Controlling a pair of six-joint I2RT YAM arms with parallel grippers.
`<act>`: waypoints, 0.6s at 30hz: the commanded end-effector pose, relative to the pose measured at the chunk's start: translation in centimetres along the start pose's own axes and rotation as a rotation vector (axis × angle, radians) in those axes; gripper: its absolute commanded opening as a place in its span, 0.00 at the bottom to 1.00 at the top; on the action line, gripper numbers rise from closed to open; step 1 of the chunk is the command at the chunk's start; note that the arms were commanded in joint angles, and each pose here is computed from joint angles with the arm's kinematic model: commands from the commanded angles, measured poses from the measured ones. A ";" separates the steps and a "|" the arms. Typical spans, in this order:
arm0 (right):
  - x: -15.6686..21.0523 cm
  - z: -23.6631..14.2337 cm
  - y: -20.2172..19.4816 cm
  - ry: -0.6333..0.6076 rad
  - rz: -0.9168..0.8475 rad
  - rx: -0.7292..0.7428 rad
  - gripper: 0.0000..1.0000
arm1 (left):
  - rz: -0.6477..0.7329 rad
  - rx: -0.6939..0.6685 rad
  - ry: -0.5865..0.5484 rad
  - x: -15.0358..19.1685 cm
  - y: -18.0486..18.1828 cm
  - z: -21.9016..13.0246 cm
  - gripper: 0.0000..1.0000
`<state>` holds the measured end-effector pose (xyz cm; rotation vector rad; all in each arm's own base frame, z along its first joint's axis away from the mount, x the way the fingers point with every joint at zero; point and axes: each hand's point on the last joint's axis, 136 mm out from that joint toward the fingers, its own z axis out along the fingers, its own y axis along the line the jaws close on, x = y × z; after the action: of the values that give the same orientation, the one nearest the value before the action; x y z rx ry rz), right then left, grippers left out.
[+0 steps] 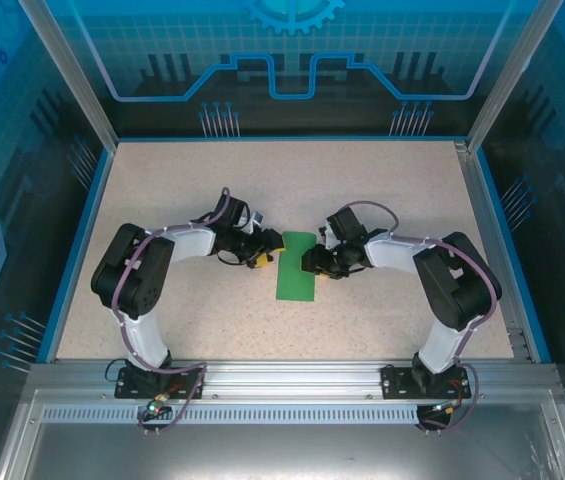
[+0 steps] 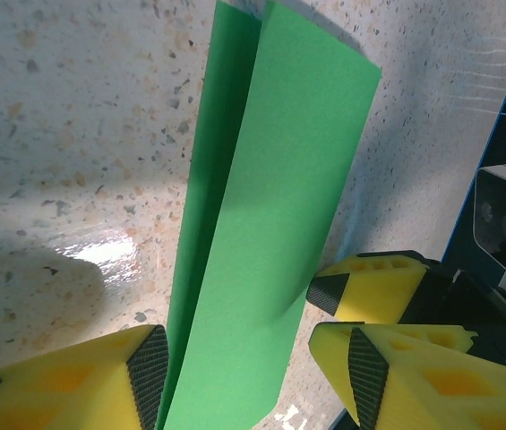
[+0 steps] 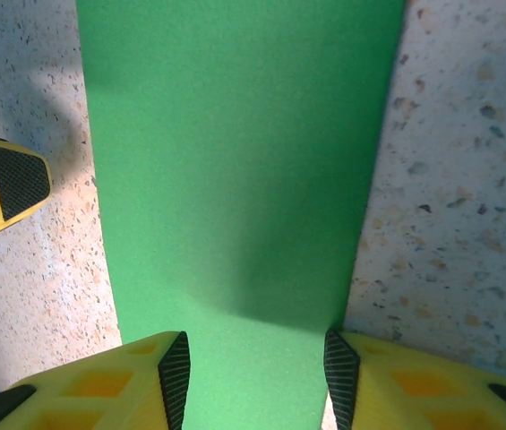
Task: Fold a paper plane with a square sheet of paper (pick it up from the middle)
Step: Fold the triangle a second time at the center of the table.
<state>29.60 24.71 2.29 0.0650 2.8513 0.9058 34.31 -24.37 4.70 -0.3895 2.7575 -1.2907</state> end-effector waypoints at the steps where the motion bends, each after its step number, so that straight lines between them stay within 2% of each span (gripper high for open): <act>1: 0.8 0.7 -1.0 0.023 0.004 0.045 0.47 | 0.010 0.006 0.043 0.5 -0.3 0.7 0.58; 18: 1.2 1.3 -1.9 0.042 0.013 0.070 0.46 | 0.032 -0.026 0.056 -0.1 -0.2 2.5 0.58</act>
<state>29.61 24.61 2.07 0.0689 2.8557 0.8957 34.90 -25.86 3.53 -0.3593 2.7997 -1.2799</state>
